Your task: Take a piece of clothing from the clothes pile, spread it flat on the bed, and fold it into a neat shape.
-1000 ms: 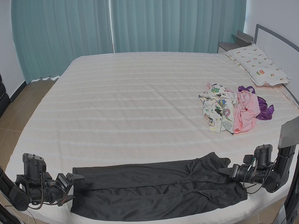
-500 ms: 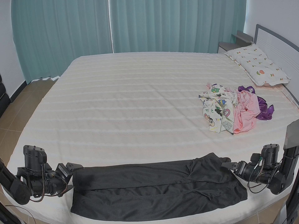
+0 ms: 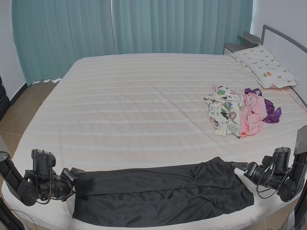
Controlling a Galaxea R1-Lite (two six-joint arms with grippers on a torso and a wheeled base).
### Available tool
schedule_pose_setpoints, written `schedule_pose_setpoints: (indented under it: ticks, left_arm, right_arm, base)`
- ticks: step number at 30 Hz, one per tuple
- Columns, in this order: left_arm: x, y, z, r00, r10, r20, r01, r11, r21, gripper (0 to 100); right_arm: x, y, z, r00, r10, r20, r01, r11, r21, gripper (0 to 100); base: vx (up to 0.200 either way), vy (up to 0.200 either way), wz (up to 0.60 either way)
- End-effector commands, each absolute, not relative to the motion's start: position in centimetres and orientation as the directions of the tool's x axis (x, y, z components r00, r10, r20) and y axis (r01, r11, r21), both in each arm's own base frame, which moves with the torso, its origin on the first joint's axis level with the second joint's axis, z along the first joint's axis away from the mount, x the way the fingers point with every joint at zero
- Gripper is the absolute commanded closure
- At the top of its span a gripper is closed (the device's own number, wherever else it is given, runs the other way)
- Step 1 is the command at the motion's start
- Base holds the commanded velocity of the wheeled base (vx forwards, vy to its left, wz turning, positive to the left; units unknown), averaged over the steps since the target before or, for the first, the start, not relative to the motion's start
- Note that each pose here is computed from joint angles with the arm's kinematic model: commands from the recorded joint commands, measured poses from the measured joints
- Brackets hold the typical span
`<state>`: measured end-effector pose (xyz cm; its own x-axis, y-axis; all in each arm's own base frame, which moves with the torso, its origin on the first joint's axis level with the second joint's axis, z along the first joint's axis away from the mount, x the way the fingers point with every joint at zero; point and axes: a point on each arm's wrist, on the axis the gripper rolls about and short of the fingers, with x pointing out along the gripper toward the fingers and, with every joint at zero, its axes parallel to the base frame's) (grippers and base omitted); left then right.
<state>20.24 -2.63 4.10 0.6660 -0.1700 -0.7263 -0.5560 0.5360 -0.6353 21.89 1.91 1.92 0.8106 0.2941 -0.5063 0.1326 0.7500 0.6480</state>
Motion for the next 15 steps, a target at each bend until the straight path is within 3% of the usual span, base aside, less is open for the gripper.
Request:
schedule_pose_setpoints:
  ticks: [1,15]
  left_arm:
    - [20.25,-2.64,3.90,0.659,-0.170,-0.733,-0.563,0.535,-0.630,0]
    - [21.01,-2.77,3.12,0.662,-0.162,-0.731,-0.565,0.532,-0.630,0]
  right_arm:
    - [21.55,2.29,2.55,0.818,0.306,-0.488,0.118,0.740,0.663,0]
    - [21.22,2.72,2.29,0.802,0.319,-0.505,0.121,0.740,0.661,0]
  base:
    - [0.000,0.000,0.00]
    - [0.000,0.000,0.00]
